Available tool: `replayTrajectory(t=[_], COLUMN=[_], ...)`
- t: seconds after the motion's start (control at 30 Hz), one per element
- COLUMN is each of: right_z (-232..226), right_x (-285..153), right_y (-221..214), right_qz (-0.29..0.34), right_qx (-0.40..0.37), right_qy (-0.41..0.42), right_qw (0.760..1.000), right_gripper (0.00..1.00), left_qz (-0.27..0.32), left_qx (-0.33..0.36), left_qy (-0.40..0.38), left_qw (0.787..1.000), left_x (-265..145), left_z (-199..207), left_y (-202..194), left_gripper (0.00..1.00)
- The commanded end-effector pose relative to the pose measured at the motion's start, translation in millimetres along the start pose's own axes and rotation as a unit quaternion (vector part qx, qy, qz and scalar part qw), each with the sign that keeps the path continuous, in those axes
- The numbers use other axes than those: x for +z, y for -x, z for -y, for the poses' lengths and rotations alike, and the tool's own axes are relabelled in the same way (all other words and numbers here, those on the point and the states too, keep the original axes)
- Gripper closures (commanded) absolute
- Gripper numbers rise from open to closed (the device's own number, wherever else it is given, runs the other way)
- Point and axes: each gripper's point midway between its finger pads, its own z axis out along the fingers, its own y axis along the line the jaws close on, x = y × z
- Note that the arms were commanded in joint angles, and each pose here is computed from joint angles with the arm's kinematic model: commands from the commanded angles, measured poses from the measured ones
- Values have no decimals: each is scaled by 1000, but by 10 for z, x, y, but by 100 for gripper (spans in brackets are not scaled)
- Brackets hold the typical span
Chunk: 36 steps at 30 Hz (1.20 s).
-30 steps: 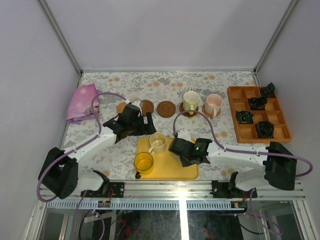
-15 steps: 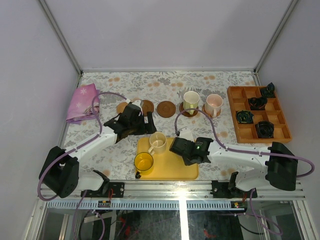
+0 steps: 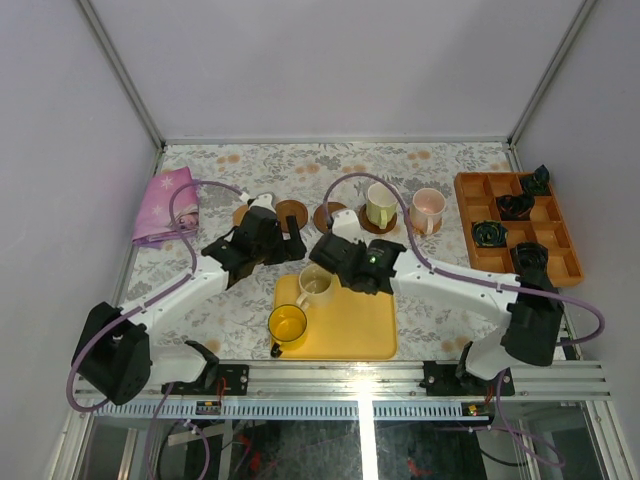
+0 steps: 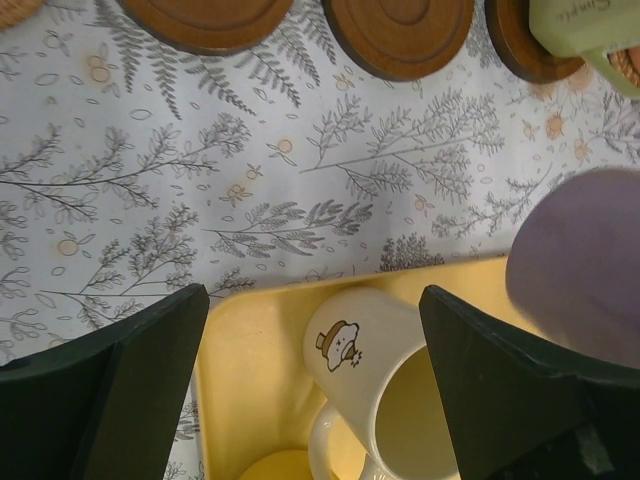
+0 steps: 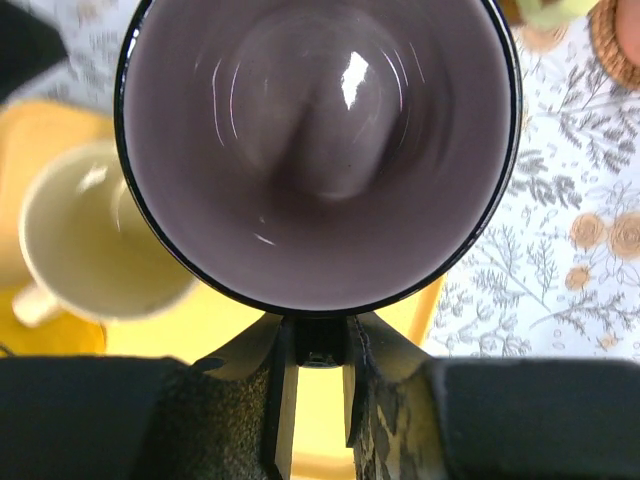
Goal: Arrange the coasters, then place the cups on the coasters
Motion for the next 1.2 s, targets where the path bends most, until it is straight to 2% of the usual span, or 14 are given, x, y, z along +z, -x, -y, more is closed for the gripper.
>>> replayTrajectory(t=[0.0, 0.2, 0.43, 0.8, 1.17], right_z=[121, 245, 257, 177, 161], right_x=[47, 265, 733, 1181, 1470], right_y=[833, 1310, 1450, 1582, 1462], right_qz=[93, 107, 66, 31, -4], right_qx=[60, 85, 115, 128, 132], right_qy=[-21, -26, -16, -7, -13], right_qw=[994, 990, 991, 991, 991], right_gripper=[100, 100, 100, 100, 100], left_qz=[67, 88, 90, 84, 83], left_qx=[-23, -27, -36, -14, -11], left_qy=[24, 52, 65, 94, 98], left_qw=[997, 994, 993, 992, 992], left_x=[-96, -135, -107, -113, -128], left_z=[-13, -107, -150, -226, -248], left_y=[320, 406, 401, 441, 436], left_gripper=[13, 13, 13, 13, 13])
